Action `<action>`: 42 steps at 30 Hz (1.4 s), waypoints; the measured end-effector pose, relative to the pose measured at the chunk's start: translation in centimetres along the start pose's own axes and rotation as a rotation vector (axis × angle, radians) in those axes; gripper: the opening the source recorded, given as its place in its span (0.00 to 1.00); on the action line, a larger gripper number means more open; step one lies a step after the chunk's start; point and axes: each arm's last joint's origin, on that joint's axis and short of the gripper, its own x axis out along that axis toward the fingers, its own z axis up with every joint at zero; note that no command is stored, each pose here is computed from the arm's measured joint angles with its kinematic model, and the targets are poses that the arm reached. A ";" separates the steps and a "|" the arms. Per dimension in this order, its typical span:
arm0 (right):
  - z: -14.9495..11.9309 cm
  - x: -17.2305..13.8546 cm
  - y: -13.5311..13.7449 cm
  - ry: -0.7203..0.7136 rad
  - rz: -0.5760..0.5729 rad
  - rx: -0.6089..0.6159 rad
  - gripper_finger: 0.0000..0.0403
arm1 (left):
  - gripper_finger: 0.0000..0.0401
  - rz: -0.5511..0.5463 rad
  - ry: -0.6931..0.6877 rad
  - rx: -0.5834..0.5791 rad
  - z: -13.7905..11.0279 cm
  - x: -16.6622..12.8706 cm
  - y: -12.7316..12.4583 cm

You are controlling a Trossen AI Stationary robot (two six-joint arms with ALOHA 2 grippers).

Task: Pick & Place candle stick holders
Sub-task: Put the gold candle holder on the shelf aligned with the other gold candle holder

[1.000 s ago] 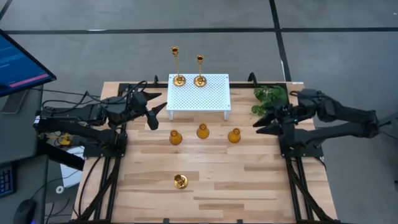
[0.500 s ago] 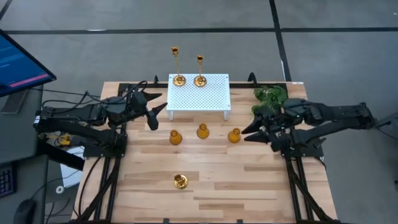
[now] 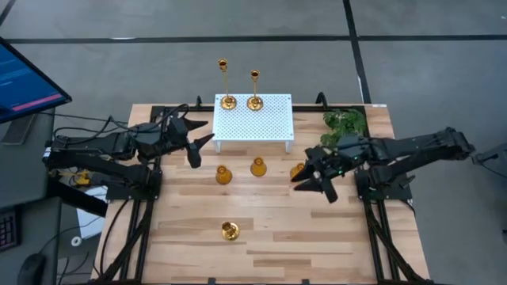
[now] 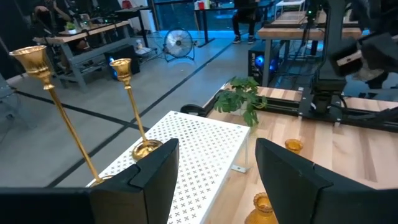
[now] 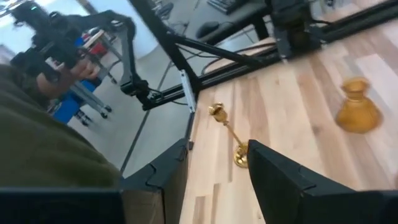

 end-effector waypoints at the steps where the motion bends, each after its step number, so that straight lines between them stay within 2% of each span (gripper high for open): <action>1: 0.0 0.4 0.0 0.000 0.007 -0.003 0.38 | 0.53 -0.001 0.000 0.000 0.0 0.0 0.0; 11: 0.9 2.6 1.7 -0.031 0.078 -0.036 0.33 | 0.53 -0.087 -0.003 -0.012 0.0 0.0 -0.3; 20: 2.4 4.1 3.3 -0.032 0.078 -0.109 0.29 | 0.53 -0.141 -0.005 -0.022 0.0 -0.1 -0.4; 28: 1.0 7.0 3.1 0.039 -0.028 -0.126 0.27 | 0.53 -0.192 -0.006 -0.022 0.0 -0.1 -0.5; 35: -1.1 8.9 3.8 0.128 -0.034 -0.079 0.24 | 0.53 -0.209 -0.007 -0.020 0.0 -0.1 -0.6; 42: -3.8 11.3 4.5 0.172 -0.097 -0.220 0.20 | 0.53 -0.198 -0.007 -0.019 0.0 -0.1 -0.5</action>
